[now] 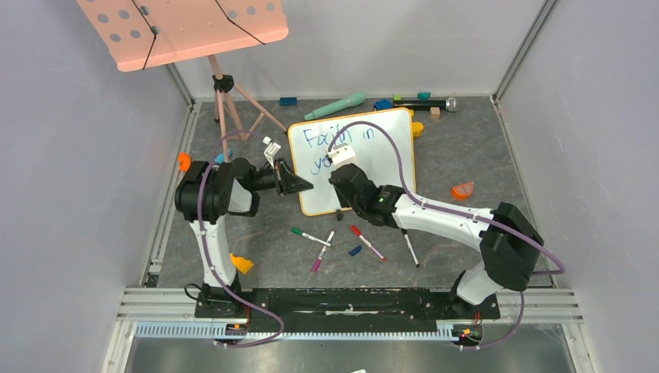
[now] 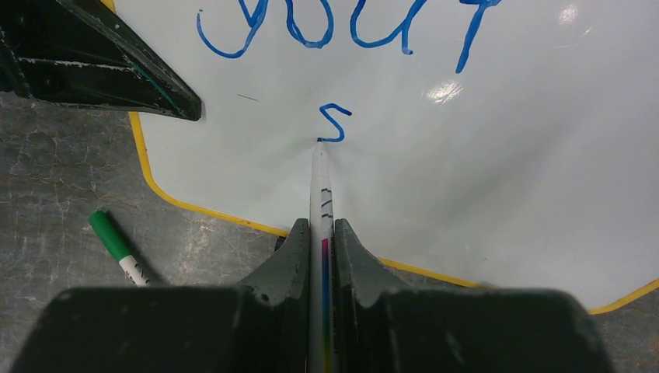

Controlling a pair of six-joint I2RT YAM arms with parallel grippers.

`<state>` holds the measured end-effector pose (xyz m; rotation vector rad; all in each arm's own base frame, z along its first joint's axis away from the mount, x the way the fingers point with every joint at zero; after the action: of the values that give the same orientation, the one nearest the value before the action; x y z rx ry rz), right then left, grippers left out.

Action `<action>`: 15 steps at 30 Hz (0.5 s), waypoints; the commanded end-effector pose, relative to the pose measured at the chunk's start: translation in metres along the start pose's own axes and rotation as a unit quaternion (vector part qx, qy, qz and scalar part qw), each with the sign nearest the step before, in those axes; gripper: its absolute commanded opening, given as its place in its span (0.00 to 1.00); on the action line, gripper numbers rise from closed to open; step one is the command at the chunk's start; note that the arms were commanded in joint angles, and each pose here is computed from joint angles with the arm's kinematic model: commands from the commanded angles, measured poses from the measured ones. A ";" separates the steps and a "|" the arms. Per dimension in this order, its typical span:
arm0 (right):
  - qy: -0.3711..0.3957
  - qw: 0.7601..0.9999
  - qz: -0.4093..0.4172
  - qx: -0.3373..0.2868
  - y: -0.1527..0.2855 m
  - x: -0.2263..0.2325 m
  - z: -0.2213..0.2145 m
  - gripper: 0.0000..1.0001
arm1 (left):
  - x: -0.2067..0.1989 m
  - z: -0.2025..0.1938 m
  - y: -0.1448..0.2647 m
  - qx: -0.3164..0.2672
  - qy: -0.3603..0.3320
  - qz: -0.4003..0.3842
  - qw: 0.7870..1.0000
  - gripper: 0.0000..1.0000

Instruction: Write a sentence on the whiteboard

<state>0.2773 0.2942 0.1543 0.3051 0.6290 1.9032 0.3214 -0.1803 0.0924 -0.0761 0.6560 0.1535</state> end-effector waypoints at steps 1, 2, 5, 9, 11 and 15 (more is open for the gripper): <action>-0.024 0.999 0.005 -0.043 0.013 -0.004 0.027 0.00 | -0.010 0.006 -0.002 0.012 -0.105 -0.036 0.994 0.02; -0.026 0.999 0.004 -0.047 0.014 -0.005 0.029 0.00 | -0.011 0.006 -0.002 0.012 -0.105 -0.037 0.994 0.02; -0.031 0.998 0.002 -0.052 0.017 -0.009 0.033 0.00 | -0.010 0.006 -0.002 0.012 -0.106 -0.036 0.994 0.02; -0.034 0.998 -0.006 -0.056 0.018 -0.015 0.037 0.00 | -0.011 0.006 -0.002 0.012 -0.105 -0.036 0.994 0.02; -0.034 0.998 -0.011 -0.053 0.016 -0.018 0.036 0.00 | -0.010 0.006 -0.002 0.012 -0.105 -0.036 0.994 0.02; -0.031 0.998 -0.017 -0.046 0.013 -0.020 0.034 0.00 | -0.011 0.007 -0.002 0.012 -0.106 -0.036 0.994 0.02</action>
<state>0.2847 0.2823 0.1756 0.3098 0.5583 1.8886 0.3214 -0.1803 0.0924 -0.0761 0.6560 0.1535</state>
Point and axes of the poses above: each gripper's point midway between its finger pads, its own y axis back along the fingers, its own x axis along the line the jaws close on, z = x × y, the point moved 3 cm from there along y, back along the fingers
